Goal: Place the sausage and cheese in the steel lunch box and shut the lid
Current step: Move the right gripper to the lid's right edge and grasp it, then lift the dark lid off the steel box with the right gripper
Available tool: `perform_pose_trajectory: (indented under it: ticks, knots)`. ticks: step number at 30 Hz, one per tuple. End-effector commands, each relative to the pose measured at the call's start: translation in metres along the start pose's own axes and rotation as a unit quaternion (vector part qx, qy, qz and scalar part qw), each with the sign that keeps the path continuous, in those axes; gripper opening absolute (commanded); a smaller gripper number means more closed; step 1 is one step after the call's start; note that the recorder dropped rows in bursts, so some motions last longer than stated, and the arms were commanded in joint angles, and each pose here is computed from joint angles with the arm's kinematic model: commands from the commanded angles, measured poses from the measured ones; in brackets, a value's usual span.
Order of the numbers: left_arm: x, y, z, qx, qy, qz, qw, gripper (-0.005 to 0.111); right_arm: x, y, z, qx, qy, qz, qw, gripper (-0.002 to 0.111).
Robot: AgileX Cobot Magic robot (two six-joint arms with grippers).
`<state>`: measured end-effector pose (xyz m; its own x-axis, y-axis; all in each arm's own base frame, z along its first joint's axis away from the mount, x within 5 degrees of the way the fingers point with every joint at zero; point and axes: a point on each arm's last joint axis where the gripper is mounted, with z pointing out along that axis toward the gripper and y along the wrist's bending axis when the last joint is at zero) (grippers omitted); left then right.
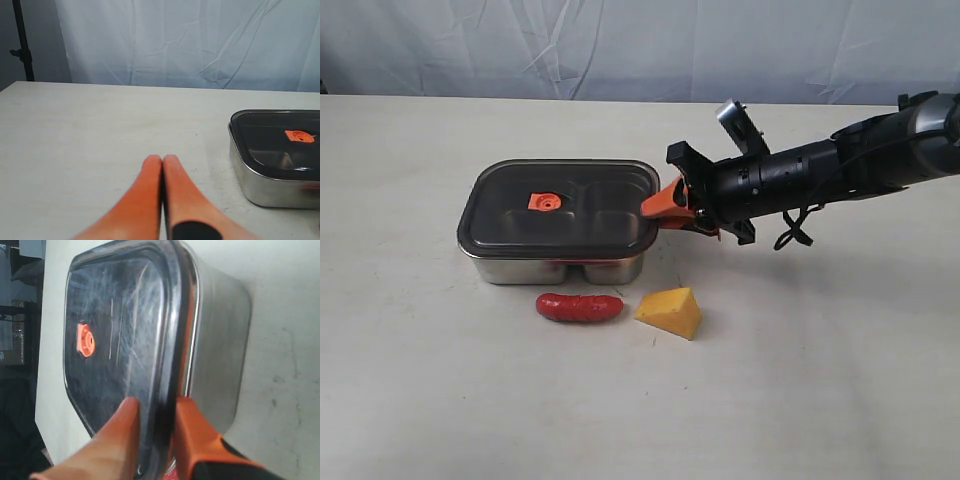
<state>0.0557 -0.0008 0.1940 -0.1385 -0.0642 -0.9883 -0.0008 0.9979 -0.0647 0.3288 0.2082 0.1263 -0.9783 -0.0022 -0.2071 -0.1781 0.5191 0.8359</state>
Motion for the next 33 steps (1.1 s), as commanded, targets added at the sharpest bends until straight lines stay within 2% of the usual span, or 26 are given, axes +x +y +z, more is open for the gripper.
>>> perform_pose_trajectory:
  ticks: [1,5,15,28,30,33]
  knots:
    - [0.0,0.0,0.0,-0.002,-0.005,0.0,1.0,0.0,-0.001,0.001,0.001,-0.005,-0.001,-0.003,1.0,0.01]
    - [0.0,0.0,0.0,-0.002,-0.005,0.0,1.0,0.0,-0.001,0.002,0.001,-0.007,0.001,-0.003,1.0,-0.001]
    - [0.0,0.0,0.0,-0.002,-0.005,0.0,1.0,0.0,-0.001,0.003,0.0,-0.008,0.0,-0.004,1.0,-0.001]
    - [0.0,0.0,0.0,-0.002,-0.005,0.0,1.0,0.0,-0.009,0.029,-0.022,-0.025,-0.032,-0.032,0.999,-0.001]
    - [0.0,0.0,0.0,-0.002,-0.005,0.0,1.0,0.0,-0.011,0.032,-0.027,-0.034,-0.038,-0.032,0.998,-0.001]
    - [0.0,0.0,0.0,-0.002,-0.005,0.0,1.0,0.0,-0.014,0.038,-0.034,-0.081,-0.041,-0.032,0.995,-0.001]
